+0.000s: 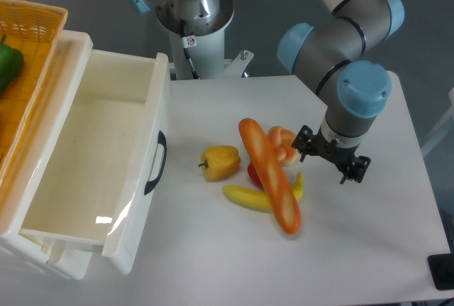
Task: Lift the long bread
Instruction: 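Move the gripper over the long orange baguette and lower it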
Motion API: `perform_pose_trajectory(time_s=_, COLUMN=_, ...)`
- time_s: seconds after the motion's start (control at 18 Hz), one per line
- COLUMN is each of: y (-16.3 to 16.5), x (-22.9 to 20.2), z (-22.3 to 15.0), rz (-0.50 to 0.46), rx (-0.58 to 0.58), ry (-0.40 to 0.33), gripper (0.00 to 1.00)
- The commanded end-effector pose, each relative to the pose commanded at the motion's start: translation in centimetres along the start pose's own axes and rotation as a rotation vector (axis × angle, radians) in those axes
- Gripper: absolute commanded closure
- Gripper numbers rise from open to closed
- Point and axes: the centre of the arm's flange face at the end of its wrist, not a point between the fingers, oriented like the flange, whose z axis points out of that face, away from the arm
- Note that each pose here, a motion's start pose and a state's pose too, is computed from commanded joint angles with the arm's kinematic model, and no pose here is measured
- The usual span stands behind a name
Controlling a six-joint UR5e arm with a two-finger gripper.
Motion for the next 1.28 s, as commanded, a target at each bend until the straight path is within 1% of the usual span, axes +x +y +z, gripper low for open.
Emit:
perform_pose_trajectory(time_s=0.28, y=-0.4, x=0.2, z=0.0, rz=-0.011, rx=0.001, ry=0.002, gripper=0.00)
perform_pose_trajectory(time_s=0.39, y=-0.6, x=0.8, z=0.3, rz=-0.034, rx=-0.010, ry=0.008, gripper=0.00)
perform_pose_trajectory(time_s=0.67, y=-0.3, x=3.8, z=0.2, rz=-0.111, rx=-0.059, ry=0.007, gripper=0.00)
perform_pose_trajectory(time_s=0.78, y=-0.1, x=5.3, z=0.9, rz=-0.111, rx=-0.071, ry=0.025, gripper=0.00)
perform_pose_trajectory(time_s=0.83, y=-0.6, x=6.0, z=1.0, rz=-0.103, rx=-0.075, ry=0.027, gripper=0.00)
perform_pose_trajectory(time_s=0.89, y=-1.1, x=6.5, z=1.0, rz=-0.098, rx=-0.085, ry=0.024, gripper=0.00)
perform_pose_trajectory(time_s=1.0, y=-0.9, x=7.3, z=0.7, rz=-0.112, rx=-0.088, ry=0.026, gripper=0.00)
perform_pose_trajectory(time_s=1.11, y=-0.9, x=7.8, z=0.7, rz=-0.133, rx=-0.084, ry=0.033, gripper=0.00)
perform_pose_trajectory(time_s=1.28, y=-1.5, x=9.6, z=1.7, rz=-0.199, rx=-0.090, ry=0.049, gripper=0.00)
